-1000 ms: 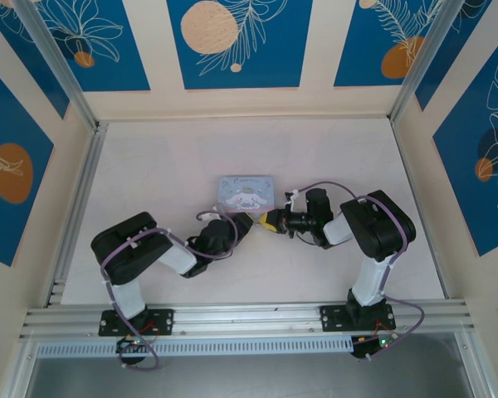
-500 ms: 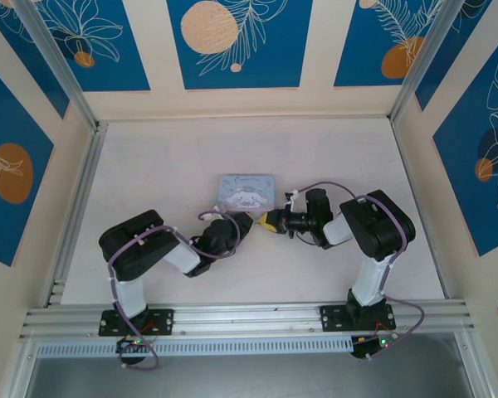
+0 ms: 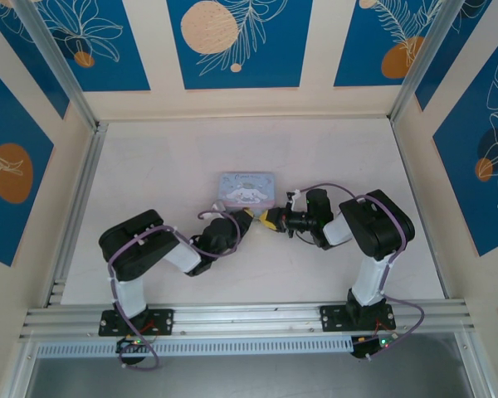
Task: Unlock the padlock with the key
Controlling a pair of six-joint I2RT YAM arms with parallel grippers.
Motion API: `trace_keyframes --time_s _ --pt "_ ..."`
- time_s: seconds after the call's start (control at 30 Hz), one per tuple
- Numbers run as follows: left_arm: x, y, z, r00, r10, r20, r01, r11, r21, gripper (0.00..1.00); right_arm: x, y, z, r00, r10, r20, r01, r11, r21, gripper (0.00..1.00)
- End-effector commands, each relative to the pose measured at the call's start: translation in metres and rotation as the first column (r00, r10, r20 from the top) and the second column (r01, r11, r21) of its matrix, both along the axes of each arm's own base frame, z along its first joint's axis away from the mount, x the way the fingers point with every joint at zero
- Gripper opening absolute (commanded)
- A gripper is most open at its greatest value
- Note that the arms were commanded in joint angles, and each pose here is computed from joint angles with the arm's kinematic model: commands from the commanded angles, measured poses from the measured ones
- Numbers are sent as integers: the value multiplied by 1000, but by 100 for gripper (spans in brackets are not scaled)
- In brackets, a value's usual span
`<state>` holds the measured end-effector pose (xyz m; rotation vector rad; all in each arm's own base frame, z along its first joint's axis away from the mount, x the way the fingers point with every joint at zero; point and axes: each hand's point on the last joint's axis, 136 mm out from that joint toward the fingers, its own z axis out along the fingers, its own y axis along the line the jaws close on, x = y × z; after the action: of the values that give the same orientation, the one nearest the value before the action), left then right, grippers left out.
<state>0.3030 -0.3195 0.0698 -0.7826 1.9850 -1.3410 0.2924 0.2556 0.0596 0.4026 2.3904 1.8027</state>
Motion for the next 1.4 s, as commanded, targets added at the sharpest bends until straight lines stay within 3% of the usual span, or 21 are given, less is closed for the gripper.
trace_keyframes --time_s 0.0,0.4,0.9,1.37 --pt "0 -13 26 999 -19 35 21 998 -65 0 4 8 30 999 -7 46 4 998 69 0" --pt "4 -21 43 999 -16 44 21 994 -109 0 8 20 67 998 -42 44 38 994 104 0" --pt "3 -23 55 999 -13 48 22 983 -184 0 21 7 43 998 -44 47 40 997 67 0" --pt "6 -31 70 998 -17 68 33 973 -230 0 14 20 43 997 -69 -28 73 983 169 0"
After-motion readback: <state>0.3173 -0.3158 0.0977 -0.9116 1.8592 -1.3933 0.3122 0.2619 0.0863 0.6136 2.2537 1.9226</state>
